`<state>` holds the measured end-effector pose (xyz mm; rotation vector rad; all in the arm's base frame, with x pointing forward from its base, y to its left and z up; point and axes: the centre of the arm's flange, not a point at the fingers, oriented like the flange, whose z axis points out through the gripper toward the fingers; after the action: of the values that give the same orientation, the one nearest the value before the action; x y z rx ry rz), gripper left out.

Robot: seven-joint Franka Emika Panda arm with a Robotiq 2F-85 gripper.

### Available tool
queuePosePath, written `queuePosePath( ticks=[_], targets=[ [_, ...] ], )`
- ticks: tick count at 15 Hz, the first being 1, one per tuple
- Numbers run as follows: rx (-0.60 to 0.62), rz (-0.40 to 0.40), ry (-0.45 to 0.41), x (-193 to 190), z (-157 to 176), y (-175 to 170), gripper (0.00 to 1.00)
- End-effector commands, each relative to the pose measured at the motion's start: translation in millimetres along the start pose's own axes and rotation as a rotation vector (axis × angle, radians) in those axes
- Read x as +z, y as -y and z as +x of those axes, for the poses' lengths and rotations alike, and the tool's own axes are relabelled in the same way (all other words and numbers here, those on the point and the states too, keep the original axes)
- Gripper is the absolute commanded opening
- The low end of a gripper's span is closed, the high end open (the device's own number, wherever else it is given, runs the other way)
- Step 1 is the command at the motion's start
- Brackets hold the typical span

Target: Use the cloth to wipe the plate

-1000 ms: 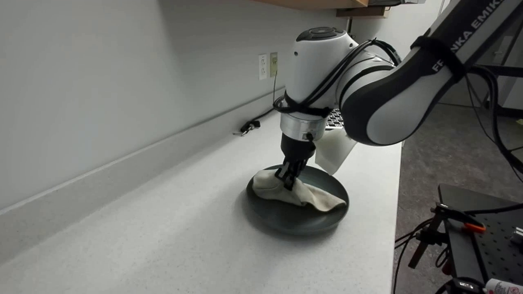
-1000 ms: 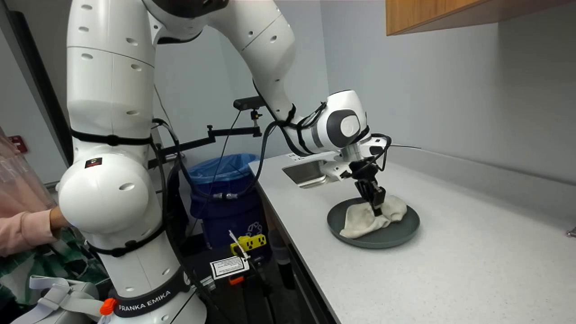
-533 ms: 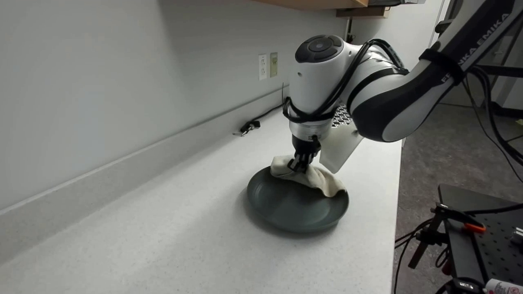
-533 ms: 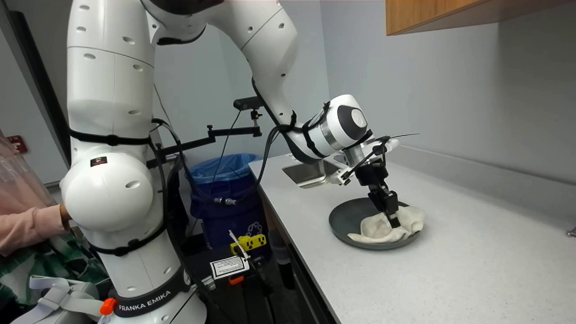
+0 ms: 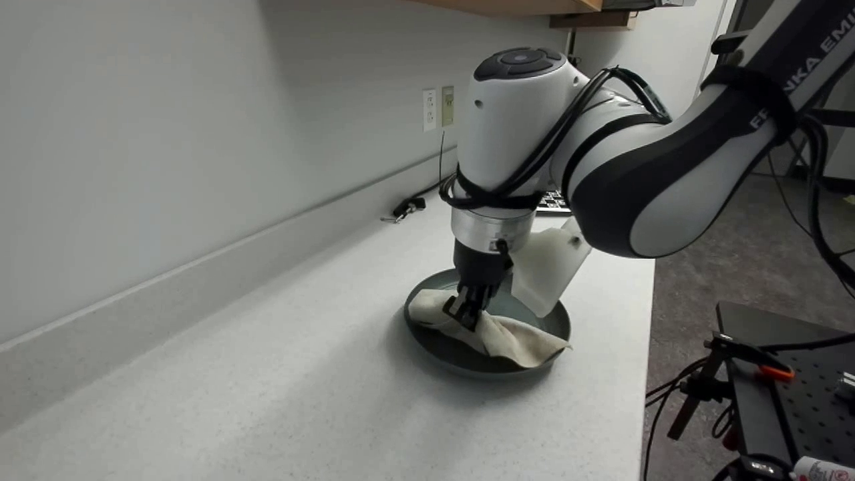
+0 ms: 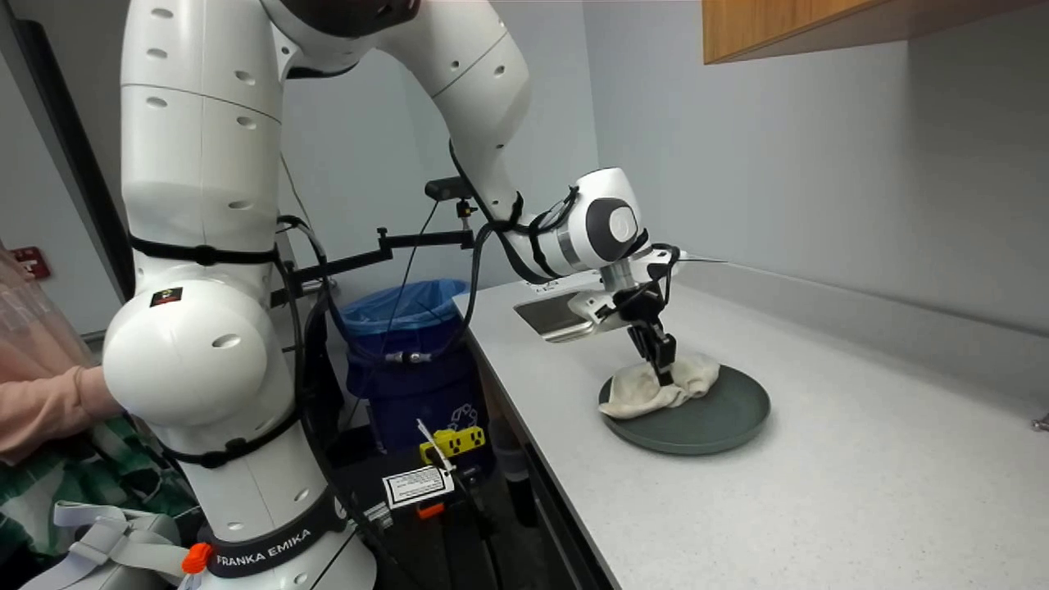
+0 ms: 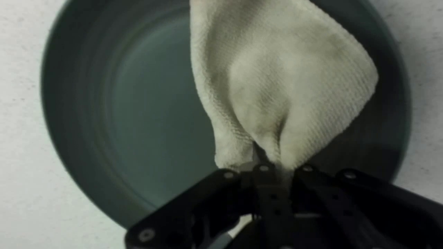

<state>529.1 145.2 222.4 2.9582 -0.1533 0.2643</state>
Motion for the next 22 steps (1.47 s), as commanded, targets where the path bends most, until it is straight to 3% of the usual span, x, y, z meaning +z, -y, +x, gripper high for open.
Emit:
queuePosePath(
  ticks=[1, 3, 5, 8, 12, 15, 17, 22],
  targets=[
    [-0.033, 0.152, 0.016, -8, 5, 5, 0.03],
    [-0.027, 0.177, 0.027, -8, 4, 5, 0.03],
    [-0.008, 0.001, 0.009, 0, 3, -2, 0.03],
    [0.004, -0.174, -0.003, 12, 1, -29, 0.03],
    [0.069, -0.391, -0.044, 18, 2, -56, 0.03],
    [0.091, -0.516, -0.057, 19, 1, -53, 0.03],
    [0.074, -0.467, -0.031, 17, -3, -40, 0.03],
    [0.011, -0.183, -0.023, 0, -5, 2, 0.03]
  ],
)
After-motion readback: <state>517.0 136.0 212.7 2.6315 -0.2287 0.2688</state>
